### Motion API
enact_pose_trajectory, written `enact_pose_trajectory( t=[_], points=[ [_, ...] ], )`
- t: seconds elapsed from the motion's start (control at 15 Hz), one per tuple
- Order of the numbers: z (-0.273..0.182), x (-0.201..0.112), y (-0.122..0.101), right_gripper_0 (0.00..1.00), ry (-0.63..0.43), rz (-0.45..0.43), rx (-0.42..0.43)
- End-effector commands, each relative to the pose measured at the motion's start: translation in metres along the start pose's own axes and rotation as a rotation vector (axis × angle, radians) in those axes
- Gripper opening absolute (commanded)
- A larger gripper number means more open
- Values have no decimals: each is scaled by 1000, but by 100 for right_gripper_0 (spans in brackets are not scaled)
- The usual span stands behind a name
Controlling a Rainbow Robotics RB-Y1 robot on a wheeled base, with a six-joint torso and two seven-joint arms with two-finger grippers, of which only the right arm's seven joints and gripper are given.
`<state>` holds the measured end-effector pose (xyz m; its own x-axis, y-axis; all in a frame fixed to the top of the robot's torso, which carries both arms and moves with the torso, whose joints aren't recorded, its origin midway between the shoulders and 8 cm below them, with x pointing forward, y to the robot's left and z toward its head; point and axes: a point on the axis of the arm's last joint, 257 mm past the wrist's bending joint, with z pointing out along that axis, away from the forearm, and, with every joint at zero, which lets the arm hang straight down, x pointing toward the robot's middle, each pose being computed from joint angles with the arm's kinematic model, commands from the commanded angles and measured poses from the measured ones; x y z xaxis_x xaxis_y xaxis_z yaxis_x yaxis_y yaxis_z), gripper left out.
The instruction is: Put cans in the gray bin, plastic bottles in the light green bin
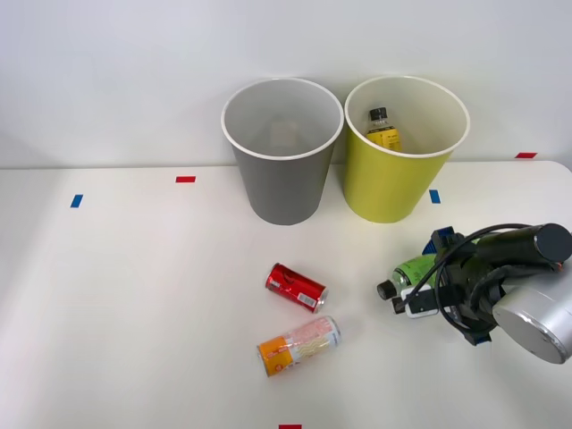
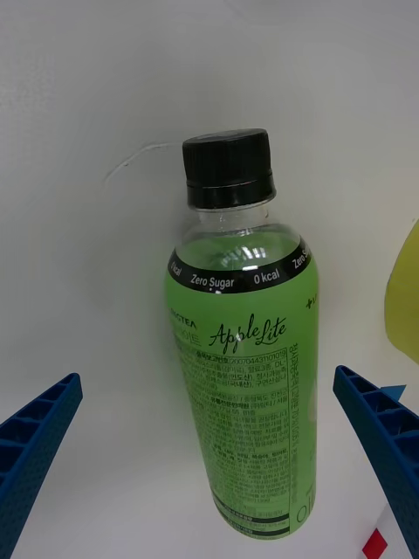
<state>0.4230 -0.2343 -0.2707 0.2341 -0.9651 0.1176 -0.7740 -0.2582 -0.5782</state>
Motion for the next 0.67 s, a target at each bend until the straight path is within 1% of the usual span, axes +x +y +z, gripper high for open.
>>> enact_pose_trajectory(
  t=[0.07, 0.2, 0.47, 0.67],
  points=[
    [12, -5, -7, 100, -10, 35, -8],
    [21, -12, -11, 100, -15, 40, -14],
    [39, -11, -16, 100, 20, 35, -16],
    [42, -13, -15, 100, 41, 4, -11]
  ],
)
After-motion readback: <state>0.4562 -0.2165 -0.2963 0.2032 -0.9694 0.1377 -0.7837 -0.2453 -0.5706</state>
